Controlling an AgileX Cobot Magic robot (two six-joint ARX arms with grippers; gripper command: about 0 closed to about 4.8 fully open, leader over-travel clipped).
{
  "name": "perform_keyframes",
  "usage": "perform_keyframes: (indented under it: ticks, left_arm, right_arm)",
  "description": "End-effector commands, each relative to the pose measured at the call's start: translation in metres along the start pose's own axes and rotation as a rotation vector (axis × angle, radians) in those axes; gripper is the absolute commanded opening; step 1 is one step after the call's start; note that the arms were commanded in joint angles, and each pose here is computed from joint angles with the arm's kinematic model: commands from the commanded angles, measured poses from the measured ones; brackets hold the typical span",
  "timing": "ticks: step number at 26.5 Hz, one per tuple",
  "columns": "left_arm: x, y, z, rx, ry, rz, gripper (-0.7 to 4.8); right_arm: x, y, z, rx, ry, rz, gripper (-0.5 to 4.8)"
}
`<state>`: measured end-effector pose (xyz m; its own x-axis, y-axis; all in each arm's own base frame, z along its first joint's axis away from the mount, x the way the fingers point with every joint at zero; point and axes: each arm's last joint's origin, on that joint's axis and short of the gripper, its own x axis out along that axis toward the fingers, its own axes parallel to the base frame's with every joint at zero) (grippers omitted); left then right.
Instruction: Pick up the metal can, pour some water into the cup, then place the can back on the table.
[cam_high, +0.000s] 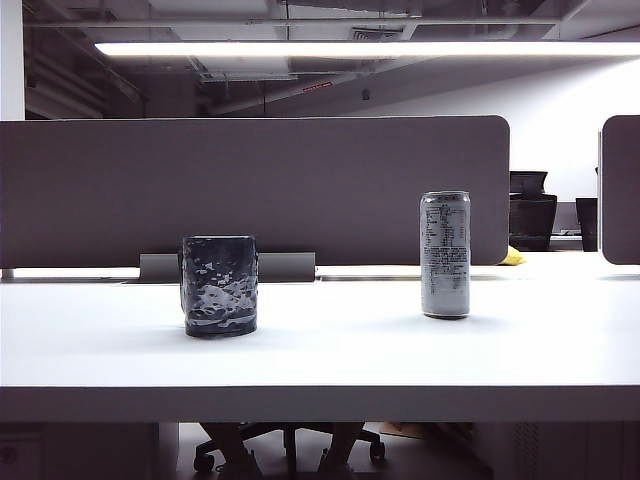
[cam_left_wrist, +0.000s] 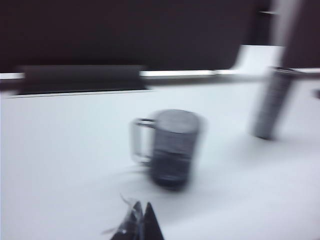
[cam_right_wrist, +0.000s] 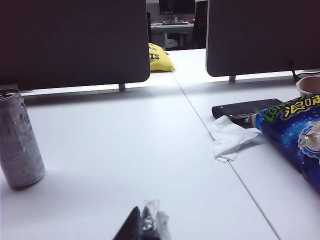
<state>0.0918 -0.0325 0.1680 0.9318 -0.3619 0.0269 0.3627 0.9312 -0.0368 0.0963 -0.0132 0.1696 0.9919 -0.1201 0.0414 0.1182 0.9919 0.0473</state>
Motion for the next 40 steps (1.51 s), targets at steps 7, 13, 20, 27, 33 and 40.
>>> perform_keyframes:
  ticks: [7, 13, 20, 27, 33, 40]
  left_arm:
    - [-0.001, -0.012, 0.001, -0.001, -0.005, -0.192, -0.05]
    - [-0.001, -0.012, 0.001, -0.001, -0.005, -0.192, -0.05]
    - [-0.001, -0.012, 0.001, -0.001, -0.006, -0.191, -0.05]
    - [-0.001, -0.012, 0.001, -0.001, -0.005, -0.193, -0.05]
    - [-0.001, -0.012, 0.001, -0.001, -0.004, -0.192, -0.05]
    - [0.0, -0.011, 0.001, -0.001, -0.003, -0.182, -0.05]
  right_arm:
    - [0.0, 0.0, 0.001, 0.004, -0.014, 0.001, -0.05]
    - [-0.002, 0.009, 0.012, 0.17, -0.087, 0.318, -0.05]
    - [-0.017, 0.014, 0.078, 0.34, -0.417, 0.479, 0.08]
    - [0.074, 0.061, 0.113, 0.093, -0.108, 0.602, 4.62]
    - [0.159, 0.104, 0.042, -0.03, -0.007, 0.555, 4.79]
    - [0.216, 0.122, -0.012, 0.035, 0.026, 0.53, 4.79]
